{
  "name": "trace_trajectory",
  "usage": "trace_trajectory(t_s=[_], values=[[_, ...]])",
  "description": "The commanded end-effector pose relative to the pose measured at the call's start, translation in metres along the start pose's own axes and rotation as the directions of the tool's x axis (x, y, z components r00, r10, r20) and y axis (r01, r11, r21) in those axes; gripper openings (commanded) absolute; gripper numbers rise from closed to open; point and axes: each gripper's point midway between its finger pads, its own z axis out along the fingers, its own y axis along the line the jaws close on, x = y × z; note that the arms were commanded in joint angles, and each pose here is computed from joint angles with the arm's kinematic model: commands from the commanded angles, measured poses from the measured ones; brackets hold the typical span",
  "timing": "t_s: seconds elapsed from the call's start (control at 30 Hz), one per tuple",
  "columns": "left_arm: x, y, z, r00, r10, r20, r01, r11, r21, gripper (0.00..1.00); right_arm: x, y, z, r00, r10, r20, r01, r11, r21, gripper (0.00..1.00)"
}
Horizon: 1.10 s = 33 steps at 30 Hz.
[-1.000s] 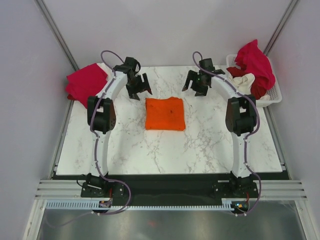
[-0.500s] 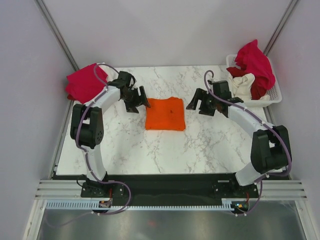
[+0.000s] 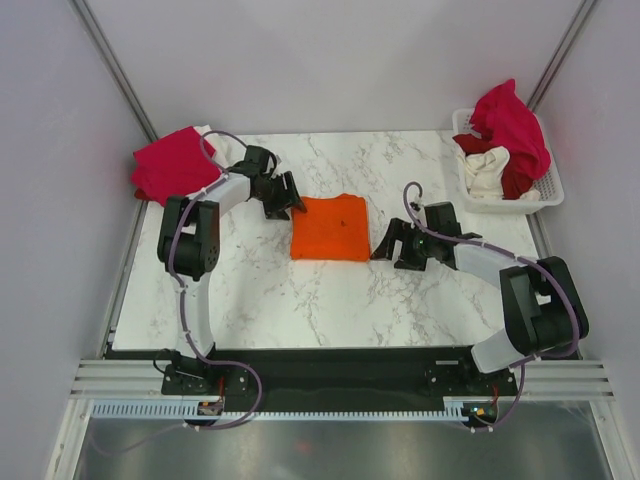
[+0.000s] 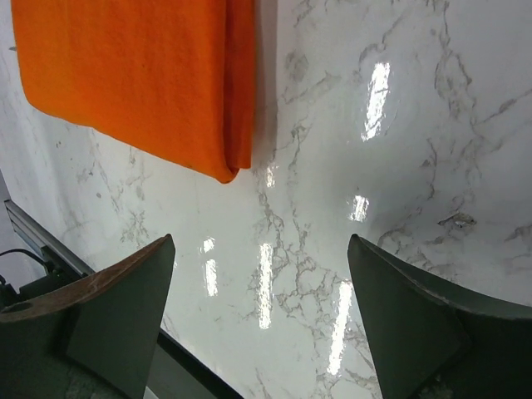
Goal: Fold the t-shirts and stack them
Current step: Fold the tshirt, then neatly place the folded tshirt to the corner
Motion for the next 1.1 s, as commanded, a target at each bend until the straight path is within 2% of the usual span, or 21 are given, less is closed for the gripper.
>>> trace_trajectory(t_s=[0.0,0.03,0.1,0.13,0.2,0.23,0.27,0.37,0.6,0.87,1.07], values=[[-0.015,-0.001,0.017,0.999,0.035,0.026,-0.036,0.999,0.015,0.66,0.008,0.007,0.004,0.999,-0.035,0.015,0.036,0.997,-0.067,0.93],[-0.013,-0.002,0.019,0.999,0.029,0.016,-0.029,0.999,0.024,0.59,0.005,0.01,0.007,0.998,-0.05,0.039,0.053,0.995,-0.089,0.93],[-0.014,-0.002,0.024,1.0,0.02,0.008,-0.02,0.999,0.031,0.51,0.018,0.006,0.011,0.999,-0.041,0.018,0.043,0.994,-0.096,0.93],[-0.012,-0.004,0.025,1.0,0.016,-0.003,-0.016,0.999,0.045,0.42,0.02,0.006,0.015,0.999,-0.045,0.022,0.047,0.993,-0.106,0.93],[-0.01,-0.007,0.03,1.0,0.019,-0.016,-0.018,0.998,0.062,0.29,0.032,0.002,0.02,0.999,-0.039,0.001,0.039,0.993,-0.109,0.93],[-0.008,-0.007,0.031,0.999,0.025,-0.023,-0.023,0.998,0.066,0.09,0.032,0.0,0.024,0.999,-0.039,0.006,0.04,0.992,-0.117,0.93],[-0.007,-0.007,0.031,0.999,0.025,-0.025,-0.024,0.998,0.064,0.02,0.036,-0.001,0.027,0.999,-0.041,0.001,0.041,0.992,-0.123,0.93],[-0.012,-0.011,0.022,0.999,0.044,-0.005,-0.044,0.997,0.071,0.02,0.038,0.001,0.03,0.999,-0.041,0.011,0.042,0.987,-0.154,0.93],[-0.05,-0.032,-0.038,0.995,0.057,0.086,-0.064,0.995,0.075,0.02,0.037,0.004,0.026,0.996,-0.071,0.053,0.079,0.982,-0.171,0.94],[-0.104,-0.02,-0.12,0.982,0.066,0.175,-0.076,0.996,0.048,0.02,0.04,0.004,0.028,0.996,-0.076,0.041,0.082,0.98,-0.183,0.94],[-0.136,-0.003,-0.155,0.975,0.078,0.21,-0.086,0.996,0.029,0.02,0.04,0.004,0.029,0.997,-0.073,0.036,0.079,0.979,-0.189,0.95]])
